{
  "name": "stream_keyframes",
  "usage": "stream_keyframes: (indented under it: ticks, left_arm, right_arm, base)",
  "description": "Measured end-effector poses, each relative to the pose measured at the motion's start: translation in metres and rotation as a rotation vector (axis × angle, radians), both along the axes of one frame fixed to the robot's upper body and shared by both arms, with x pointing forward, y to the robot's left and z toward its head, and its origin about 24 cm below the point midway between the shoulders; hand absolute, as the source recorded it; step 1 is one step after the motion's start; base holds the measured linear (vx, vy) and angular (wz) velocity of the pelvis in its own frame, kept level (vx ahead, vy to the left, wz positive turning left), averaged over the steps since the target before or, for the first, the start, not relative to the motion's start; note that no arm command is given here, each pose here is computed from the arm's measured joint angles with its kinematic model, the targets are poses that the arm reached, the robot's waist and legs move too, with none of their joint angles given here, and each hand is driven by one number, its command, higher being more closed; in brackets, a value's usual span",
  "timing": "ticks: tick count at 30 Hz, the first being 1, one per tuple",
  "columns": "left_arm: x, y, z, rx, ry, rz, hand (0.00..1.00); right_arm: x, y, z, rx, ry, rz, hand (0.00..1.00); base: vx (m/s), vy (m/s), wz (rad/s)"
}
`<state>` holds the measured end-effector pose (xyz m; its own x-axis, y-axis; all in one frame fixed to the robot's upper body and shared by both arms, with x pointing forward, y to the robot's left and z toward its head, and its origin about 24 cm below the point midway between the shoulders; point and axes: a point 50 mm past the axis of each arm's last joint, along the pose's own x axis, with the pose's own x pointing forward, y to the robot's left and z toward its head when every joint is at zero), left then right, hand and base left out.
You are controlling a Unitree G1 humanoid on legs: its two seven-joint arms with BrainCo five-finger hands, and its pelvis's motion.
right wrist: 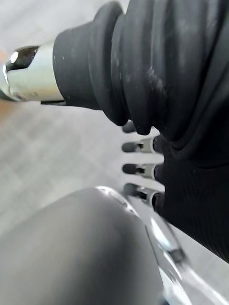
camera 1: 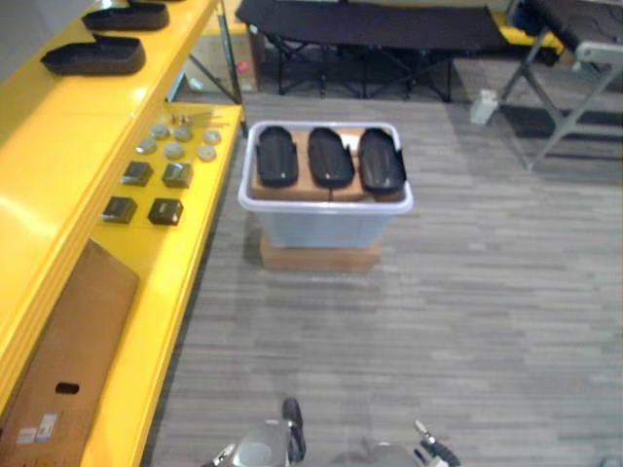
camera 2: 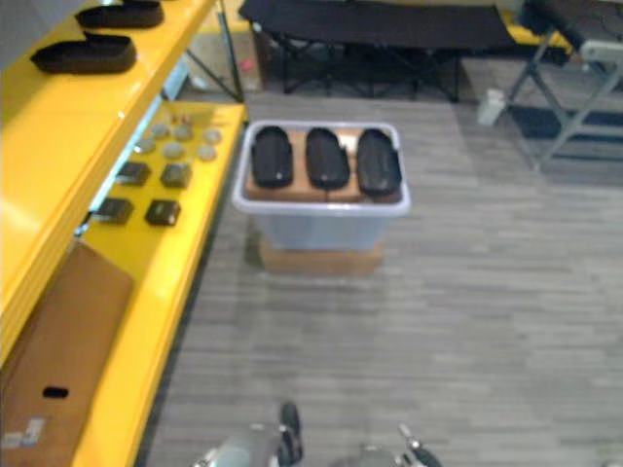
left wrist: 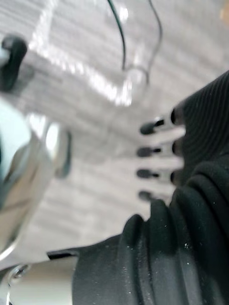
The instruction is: Walk over and take plastic housings, then place them on the shelf
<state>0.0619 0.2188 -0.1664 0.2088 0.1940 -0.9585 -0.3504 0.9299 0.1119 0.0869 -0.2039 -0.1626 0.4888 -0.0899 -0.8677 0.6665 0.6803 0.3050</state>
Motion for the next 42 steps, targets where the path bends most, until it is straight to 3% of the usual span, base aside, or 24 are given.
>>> stream_keyframes:
  ticks: [5,10,13,15,20,26,30,35,38,40,42]
  left_arm:
    - [0.034,-0.003,0.006,-0.003,-0.083,-0.053,0.0]
    - [0.046,-0.001,0.01,-0.002,-0.146,-0.055,0.0]
    - [0.043,-0.032,0.004,-0.086,-0.144,-0.045,0.0]
    - [0.046,-0.037,0.004,-0.104,-0.155,-0.025,0.0]
    - [0.053,-0.034,0.007,-0.063,-0.175,0.01,0.0]
    - [0.05,-0.03,0.006,-0.068,-0.153,0.048,0.0]
    - [0.052,-0.02,0.008,-0.052,-0.171,0.087,0.0]
    - [0.054,-0.019,0.009,-0.026,-0.169,0.059,0.0]
    - [0.053,-0.019,0.009,-0.01,-0.163,0.0,0.0]
    - [0.054,-0.016,0.011,0.005,-0.173,-0.022,0.0]
    - [0.058,-0.013,0.012,0.021,-0.175,-0.061,0.0]
  right_arm:
    - [0.012,0.005,0.004,-0.029,-0.051,0.026,0.0]
    - [-0.001,0.007,-0.001,-0.031,0.044,0.052,0.0]
    - [-0.006,-0.009,-0.001,-0.077,0.123,0.059,0.0]
    - [-0.015,-0.013,-0.004,-0.084,0.187,0.043,0.0]
    - [-0.055,-0.017,-0.01,-0.084,0.347,-0.004,0.0]
    - [-0.055,-0.008,-0.011,-0.059,0.33,-0.038,0.0]
    - [-0.033,-0.009,-0.007,-0.146,0.251,-0.002,0.0]
    - [0.018,0.003,0.006,-0.282,0.022,0.355,0.0]
    - [0.052,0.035,0.02,-0.322,-0.196,0.676,0.0]
    - [0.071,0.072,0.038,-0.334,-0.4,0.994,0.0]
    - [0.086,0.125,0.072,-0.272,-0.708,1.453,0.0]
  base:
    - [0.27,-0.077,0.27]
    - [0.32,-0.281,0.1]
    - [0.37,-0.317,0.02]
    - [0.27,-0.238,0.03]
    - [0.29,-0.13,-0.14]
    - [0.2,0.118,-0.04]
    - [0.15,0.12,0.1]
    - [0.12,0.11,0.21]
    - [0.15,0.091,0.42]
    - [0.16,0.018,0.48]
    - [0.2,-0.004,0.42]
